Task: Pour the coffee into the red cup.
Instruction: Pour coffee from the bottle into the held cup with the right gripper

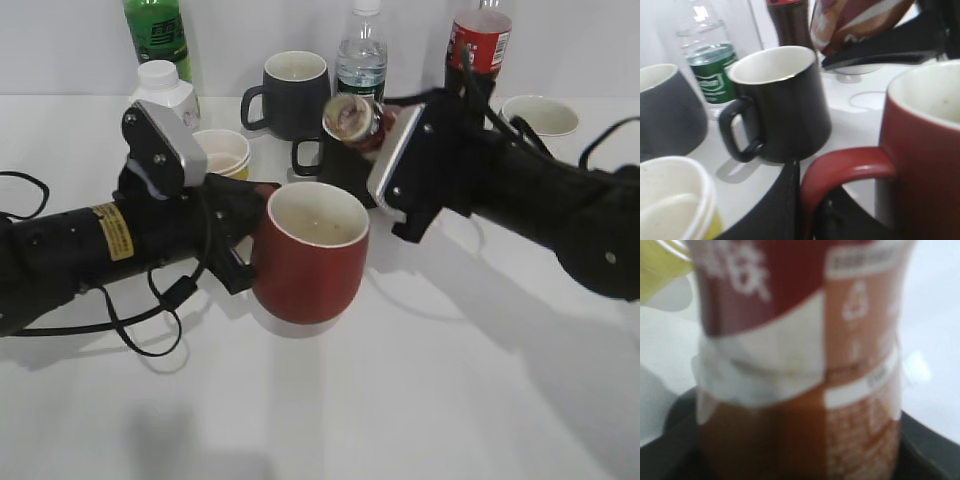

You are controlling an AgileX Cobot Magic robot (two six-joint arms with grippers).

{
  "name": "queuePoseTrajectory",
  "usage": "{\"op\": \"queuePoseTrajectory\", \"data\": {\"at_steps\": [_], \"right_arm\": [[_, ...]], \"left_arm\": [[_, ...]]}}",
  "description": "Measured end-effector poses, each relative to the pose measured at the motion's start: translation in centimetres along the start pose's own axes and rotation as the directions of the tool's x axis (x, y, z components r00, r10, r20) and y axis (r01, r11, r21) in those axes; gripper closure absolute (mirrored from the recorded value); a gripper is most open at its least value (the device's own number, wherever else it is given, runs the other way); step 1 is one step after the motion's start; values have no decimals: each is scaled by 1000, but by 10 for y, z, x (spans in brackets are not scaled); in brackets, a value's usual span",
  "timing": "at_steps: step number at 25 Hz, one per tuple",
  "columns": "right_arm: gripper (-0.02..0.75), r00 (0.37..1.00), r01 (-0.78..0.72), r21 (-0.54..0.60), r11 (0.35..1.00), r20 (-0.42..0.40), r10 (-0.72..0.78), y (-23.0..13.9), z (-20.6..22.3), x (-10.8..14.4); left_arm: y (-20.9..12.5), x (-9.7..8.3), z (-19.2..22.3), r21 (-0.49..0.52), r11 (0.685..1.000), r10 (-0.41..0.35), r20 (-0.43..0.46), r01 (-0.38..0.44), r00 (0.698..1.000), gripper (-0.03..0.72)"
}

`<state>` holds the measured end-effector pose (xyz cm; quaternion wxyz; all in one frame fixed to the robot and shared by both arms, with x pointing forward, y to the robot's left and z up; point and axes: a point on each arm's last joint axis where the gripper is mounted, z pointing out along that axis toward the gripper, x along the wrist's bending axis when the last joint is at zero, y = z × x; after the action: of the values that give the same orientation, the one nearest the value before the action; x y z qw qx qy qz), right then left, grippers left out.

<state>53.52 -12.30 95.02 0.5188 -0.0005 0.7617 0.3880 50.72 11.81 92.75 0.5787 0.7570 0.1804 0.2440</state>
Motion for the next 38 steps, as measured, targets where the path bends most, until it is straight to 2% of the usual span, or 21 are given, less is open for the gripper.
{"op": "queuePoseTrajectory", "data": {"at_steps": [4,16,29,38], "right_arm": [[235,999,53,-26,998,7,-53,6,7,-8],[235,963,265,-51,963,-28,-266,8,7,-4],[235,937,346,-55,937,-24,-348,8,7,-4],[235,909,412,-74,908,-26,-415,9,7,-2]], "left_arm": [[-1,6,-2,1,1000,3,-21,-3,1000,643],[-1,7,-2,-4,1000,17,-23,-17,1000,643],[-4,-2,-10,-48,999,-3,-1,3,1000,643],[-3,-2,-11,-63,996,56,-4,-56,998,643]]}}
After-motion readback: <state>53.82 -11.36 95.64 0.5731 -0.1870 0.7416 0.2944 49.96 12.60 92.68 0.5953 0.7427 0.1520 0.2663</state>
